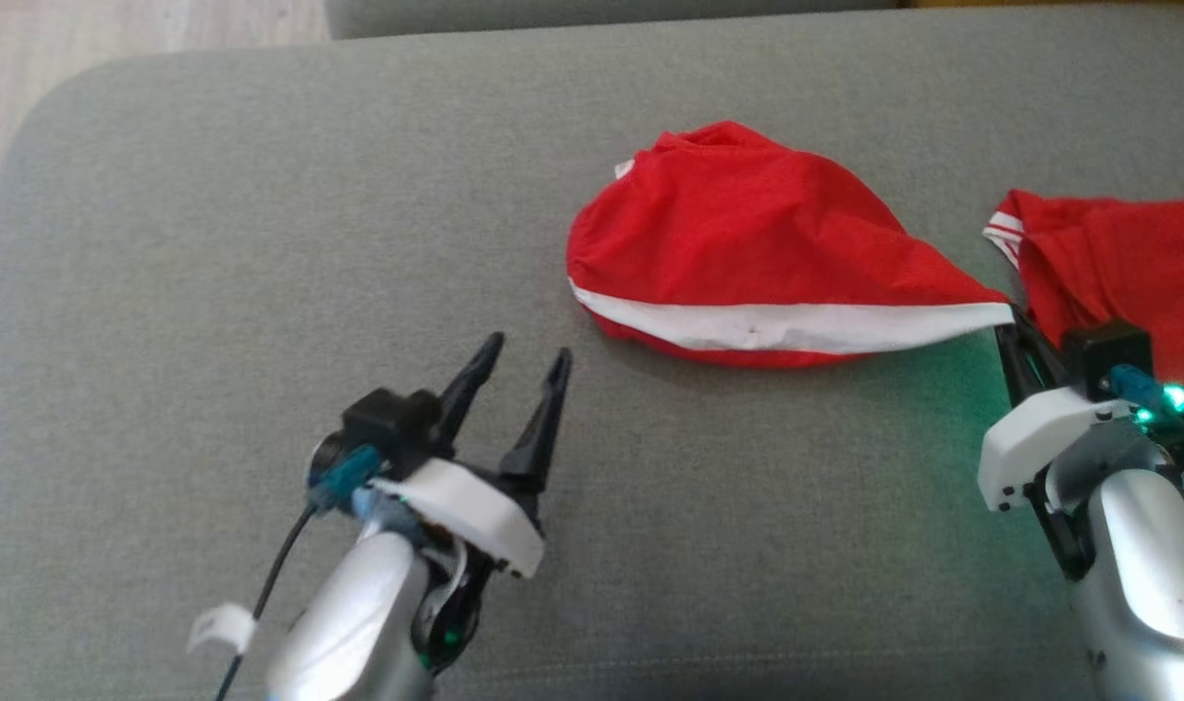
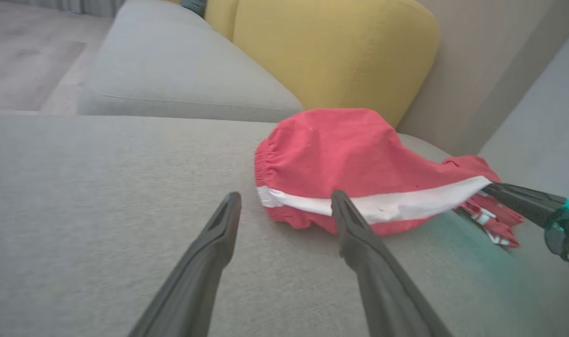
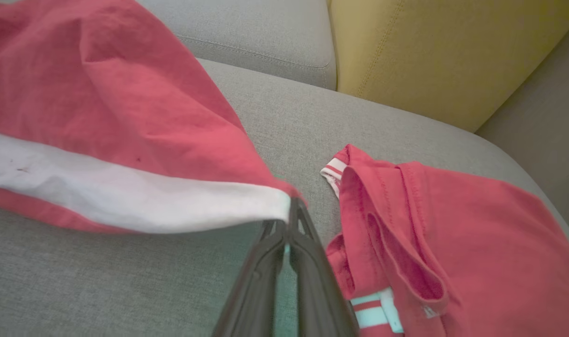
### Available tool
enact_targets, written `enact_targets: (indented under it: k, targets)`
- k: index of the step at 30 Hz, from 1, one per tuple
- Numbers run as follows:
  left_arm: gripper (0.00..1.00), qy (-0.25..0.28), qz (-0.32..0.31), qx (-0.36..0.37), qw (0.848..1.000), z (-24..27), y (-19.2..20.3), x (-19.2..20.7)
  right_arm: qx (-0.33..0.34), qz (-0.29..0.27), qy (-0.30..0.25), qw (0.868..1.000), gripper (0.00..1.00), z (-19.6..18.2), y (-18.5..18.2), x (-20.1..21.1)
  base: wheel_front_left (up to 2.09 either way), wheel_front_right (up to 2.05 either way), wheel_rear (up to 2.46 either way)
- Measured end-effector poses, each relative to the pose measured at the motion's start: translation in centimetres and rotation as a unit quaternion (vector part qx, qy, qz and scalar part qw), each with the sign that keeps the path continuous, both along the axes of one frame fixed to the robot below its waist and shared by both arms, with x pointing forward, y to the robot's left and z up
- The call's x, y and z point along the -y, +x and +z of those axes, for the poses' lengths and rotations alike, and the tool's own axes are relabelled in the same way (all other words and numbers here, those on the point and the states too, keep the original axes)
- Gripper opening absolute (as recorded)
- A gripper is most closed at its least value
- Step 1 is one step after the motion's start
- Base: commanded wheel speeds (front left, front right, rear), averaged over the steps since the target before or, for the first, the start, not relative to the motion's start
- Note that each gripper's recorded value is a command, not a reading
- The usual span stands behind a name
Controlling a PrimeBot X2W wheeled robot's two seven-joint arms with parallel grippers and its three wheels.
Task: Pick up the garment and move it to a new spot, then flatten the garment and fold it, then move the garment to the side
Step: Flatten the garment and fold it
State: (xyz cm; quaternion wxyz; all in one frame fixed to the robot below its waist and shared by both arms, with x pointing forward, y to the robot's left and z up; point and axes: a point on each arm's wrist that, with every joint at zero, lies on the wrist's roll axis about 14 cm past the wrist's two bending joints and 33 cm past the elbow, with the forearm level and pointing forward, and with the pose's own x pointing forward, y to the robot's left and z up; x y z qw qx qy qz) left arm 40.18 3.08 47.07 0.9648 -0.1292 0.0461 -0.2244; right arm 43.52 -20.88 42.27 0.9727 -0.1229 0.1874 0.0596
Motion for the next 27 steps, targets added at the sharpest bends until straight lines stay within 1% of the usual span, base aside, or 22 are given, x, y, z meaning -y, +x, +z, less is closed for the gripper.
enact_targets:
  k: [3, 12, 17, 21, 27]
  targets:
    - [1.0, -0.008, -0.035, -0.013, 0.999, -0.5, 0.4, 2.0, -0.006, -0.004, -0.003, 1.0, 0.0, -0.3, -0.2, 0.4, 0.0, 0.0, 0.0]
    - [1.0, 0.031, -0.084, -0.046, 0.995, -3.5, 2.9, 4.7, -0.029, -0.056, -0.028, 0.998, 0.0, -1.8, -1.3, 4.4, 0.0, 0.0, 0.0]
    - [1.0, 0.054, -0.113, -0.064, 0.99, -5.4, 3.5, 6.0, -0.042, -0.067, -0.024, 0.997, 0.0, -2.9, -1.6, 4.5, 0.0, 0.0, 0.0]
    - [1.0, 0.081, -0.137, -0.068, 0.985, -6.7, 3.8, 6.9, -0.041, -0.074, -0.027, 0.996, 0.0, -2.8, -1.2, 5.0, 0.0, 0.0, 0.0]
    - [1.0, 0.088, -0.143, -0.068, 0.984, -7.0, 4.1, 7.1, -0.045, -0.078, -0.026, 0.996, 0.0, -3.1, -1.3, 5.2, 0.0, 0.0, 0.0]
